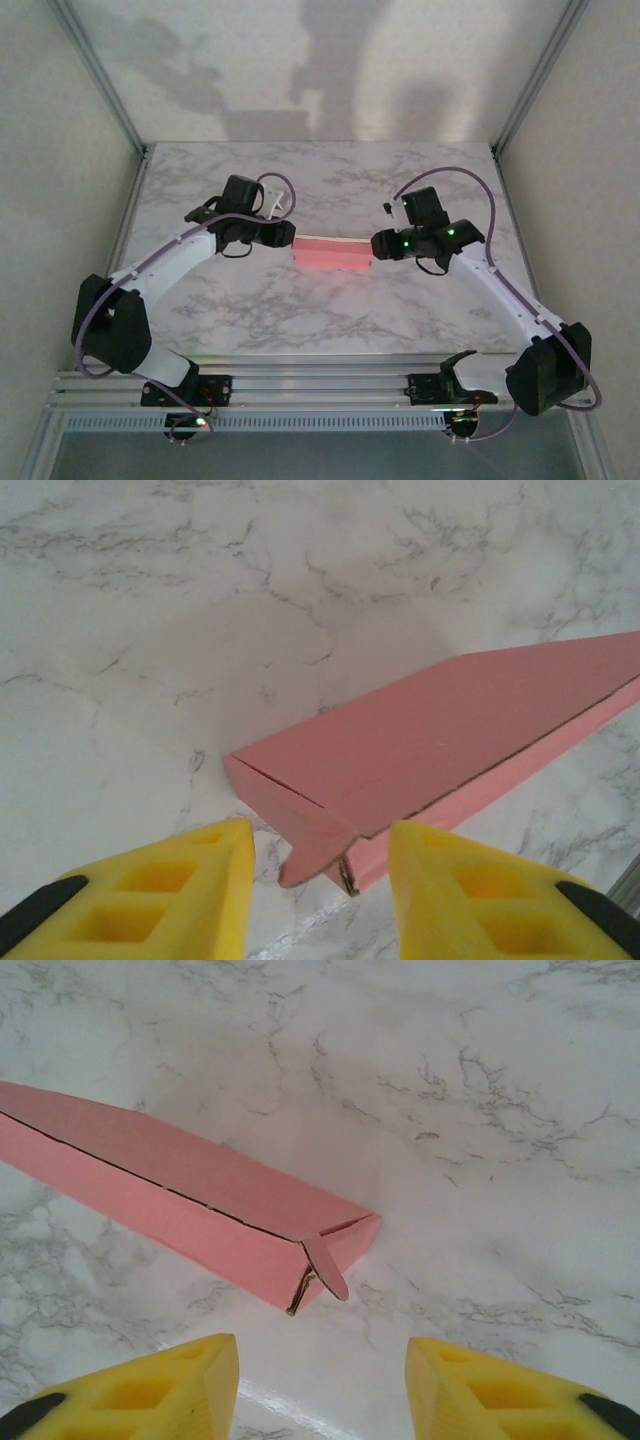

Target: Fold the paper box

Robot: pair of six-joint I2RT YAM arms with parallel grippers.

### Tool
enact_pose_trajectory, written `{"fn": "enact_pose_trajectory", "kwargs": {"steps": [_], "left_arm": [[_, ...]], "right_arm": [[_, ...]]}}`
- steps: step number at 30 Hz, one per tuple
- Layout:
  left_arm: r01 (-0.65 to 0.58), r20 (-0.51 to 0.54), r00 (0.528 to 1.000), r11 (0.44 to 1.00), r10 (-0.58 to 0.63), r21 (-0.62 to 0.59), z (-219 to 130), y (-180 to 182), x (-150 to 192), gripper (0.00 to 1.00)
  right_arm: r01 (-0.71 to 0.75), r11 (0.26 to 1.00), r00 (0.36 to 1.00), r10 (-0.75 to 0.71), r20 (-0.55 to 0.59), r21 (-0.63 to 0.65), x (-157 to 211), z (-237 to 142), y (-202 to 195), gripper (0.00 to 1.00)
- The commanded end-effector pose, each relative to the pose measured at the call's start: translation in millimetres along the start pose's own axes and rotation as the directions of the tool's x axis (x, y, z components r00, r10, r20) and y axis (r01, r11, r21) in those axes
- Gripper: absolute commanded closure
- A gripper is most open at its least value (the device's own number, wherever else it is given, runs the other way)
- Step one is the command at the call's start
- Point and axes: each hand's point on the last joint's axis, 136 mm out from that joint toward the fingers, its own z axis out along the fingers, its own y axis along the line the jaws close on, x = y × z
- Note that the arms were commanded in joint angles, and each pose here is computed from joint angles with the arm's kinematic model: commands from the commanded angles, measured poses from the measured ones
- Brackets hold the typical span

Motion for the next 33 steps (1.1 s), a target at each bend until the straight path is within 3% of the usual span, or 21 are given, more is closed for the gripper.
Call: {"fn": "enact_pose_trajectory", "kwargs": {"steps": [1,21,27,33], "left_arm": [[-0.028,-0.025,0.999,0.999,0.027,-0.016,-1.8,3.0,-0.4,0.60],[-0.032,-0.030,0.999,0.999,0.031,-0.015,-1.4,2.7,-3.5,0.54],[-0.048,-0.020,0.999,0.999,0.048,0.001,-7.6,-3.3,-9.2,0.48],[-0.066,-0.040,0.997,0.998,0.067,0.009,-10.3,-6.0,-6.3,0.48]], "right_arm": [[0.021,1.000,1.000,-0.021,0.008,0.020,-3.9,1.8,-0.9,0.54],[0.044,0.999,0.999,-0.044,0.006,0.011,-18.9,22.1,1.4,0.62],[0.052,0.999,0.999,-0.052,0.000,0.012,-21.5,26.5,1.5,0.68],[0.059,0.998,0.998,-0.059,-0.005,0.015,-22.6,28.9,1.4,0.74]]}}
